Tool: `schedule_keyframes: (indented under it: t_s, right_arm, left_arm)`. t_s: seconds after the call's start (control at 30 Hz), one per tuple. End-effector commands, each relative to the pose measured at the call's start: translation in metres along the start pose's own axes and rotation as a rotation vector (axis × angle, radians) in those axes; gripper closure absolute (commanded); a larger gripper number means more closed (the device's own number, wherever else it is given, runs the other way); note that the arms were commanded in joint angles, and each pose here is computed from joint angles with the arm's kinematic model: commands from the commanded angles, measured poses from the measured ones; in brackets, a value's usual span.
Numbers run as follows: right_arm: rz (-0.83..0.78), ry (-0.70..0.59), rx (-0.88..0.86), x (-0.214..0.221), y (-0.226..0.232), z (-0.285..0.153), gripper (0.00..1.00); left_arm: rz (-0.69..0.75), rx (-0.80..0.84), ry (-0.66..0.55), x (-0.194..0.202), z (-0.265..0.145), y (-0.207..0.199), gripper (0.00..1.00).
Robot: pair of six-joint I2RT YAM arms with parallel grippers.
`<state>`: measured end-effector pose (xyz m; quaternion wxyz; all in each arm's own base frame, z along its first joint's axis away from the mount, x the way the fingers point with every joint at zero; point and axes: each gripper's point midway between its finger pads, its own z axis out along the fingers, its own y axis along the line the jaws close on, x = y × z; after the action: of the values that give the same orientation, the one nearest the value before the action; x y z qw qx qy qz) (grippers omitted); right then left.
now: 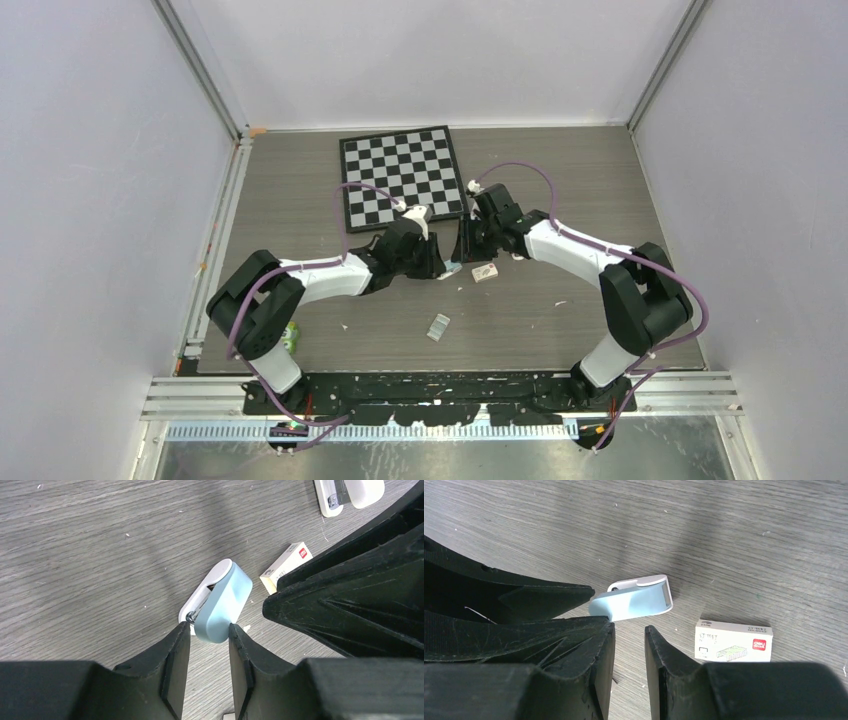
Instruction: Load the staples into the stapler
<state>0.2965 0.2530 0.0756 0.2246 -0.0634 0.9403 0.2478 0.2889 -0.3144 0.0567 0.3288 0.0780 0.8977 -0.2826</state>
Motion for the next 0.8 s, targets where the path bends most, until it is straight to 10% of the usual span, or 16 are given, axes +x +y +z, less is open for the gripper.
schedule_keyframes:
  t_s: [0.0, 0.77]
  right_arm:
    - [-0.009, -0.011, -0.039, -0.006, 0.013, 0.002, 0.67]
    - [0.001, 0.022, 0.019, 0.013, 0.001, 0.018, 0.68]
  left_arm:
    - [0.008, -0.063, 0.064, 0.020, 0.002, 0.020, 0.67]
    - [-0.045, -0.183, 0.163, 0.083, 0.015, 0.066, 0.89]
